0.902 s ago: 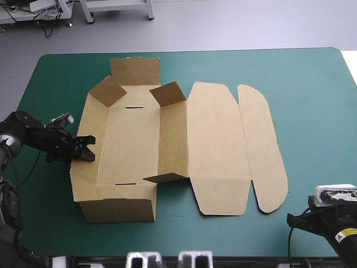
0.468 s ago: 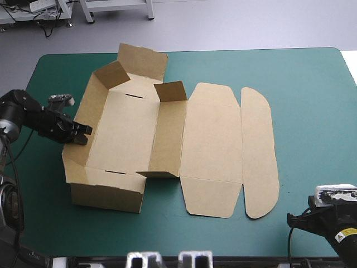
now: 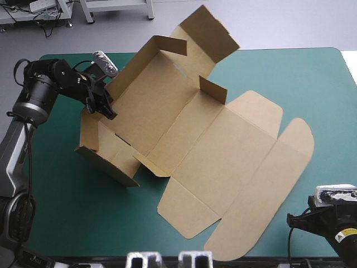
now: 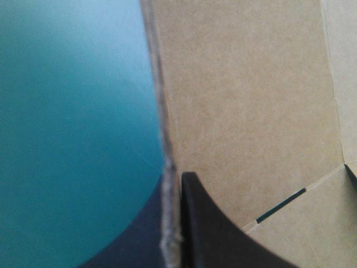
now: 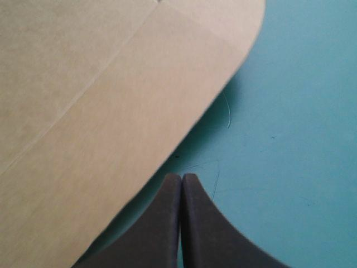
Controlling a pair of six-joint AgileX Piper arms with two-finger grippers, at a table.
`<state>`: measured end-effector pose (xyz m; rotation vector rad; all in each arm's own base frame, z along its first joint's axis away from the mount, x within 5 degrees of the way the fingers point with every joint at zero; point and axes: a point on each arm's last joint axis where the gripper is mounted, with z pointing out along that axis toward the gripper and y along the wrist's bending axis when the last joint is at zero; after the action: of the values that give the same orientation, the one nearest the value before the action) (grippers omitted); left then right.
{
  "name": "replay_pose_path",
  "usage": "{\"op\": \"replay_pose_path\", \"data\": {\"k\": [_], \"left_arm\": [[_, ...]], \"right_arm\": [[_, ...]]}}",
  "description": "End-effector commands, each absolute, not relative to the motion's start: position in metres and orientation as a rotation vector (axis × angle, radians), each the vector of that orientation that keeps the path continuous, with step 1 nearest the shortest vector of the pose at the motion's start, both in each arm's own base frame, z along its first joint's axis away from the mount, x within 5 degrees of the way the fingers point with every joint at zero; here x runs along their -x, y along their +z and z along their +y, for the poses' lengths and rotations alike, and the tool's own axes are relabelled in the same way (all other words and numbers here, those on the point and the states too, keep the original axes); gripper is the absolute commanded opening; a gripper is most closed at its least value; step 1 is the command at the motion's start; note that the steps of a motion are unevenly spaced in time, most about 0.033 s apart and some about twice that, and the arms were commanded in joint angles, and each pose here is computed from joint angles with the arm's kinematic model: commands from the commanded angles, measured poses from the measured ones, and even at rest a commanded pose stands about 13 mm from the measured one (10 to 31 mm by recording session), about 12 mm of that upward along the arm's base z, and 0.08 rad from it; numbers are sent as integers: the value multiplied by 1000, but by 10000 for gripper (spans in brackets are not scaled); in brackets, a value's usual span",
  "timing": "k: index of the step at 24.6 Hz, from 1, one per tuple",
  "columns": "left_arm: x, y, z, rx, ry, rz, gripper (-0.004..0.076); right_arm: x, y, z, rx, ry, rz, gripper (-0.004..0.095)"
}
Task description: Fold the box
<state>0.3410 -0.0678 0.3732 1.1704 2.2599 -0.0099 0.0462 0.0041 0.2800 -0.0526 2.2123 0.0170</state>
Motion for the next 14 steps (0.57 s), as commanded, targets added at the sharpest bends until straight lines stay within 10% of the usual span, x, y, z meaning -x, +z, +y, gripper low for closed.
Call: {"op": "replay_pose_path", "data": {"k": [1,14], "left_arm": [[-335,408,-87,-1253,85,1993,-10],[-298,413,-180,-1746,166,1522,-10]], "right_arm": [[-50,291,4,53,17,2142,-15],[-45,314,4,152,-48,2063,-14]]}}
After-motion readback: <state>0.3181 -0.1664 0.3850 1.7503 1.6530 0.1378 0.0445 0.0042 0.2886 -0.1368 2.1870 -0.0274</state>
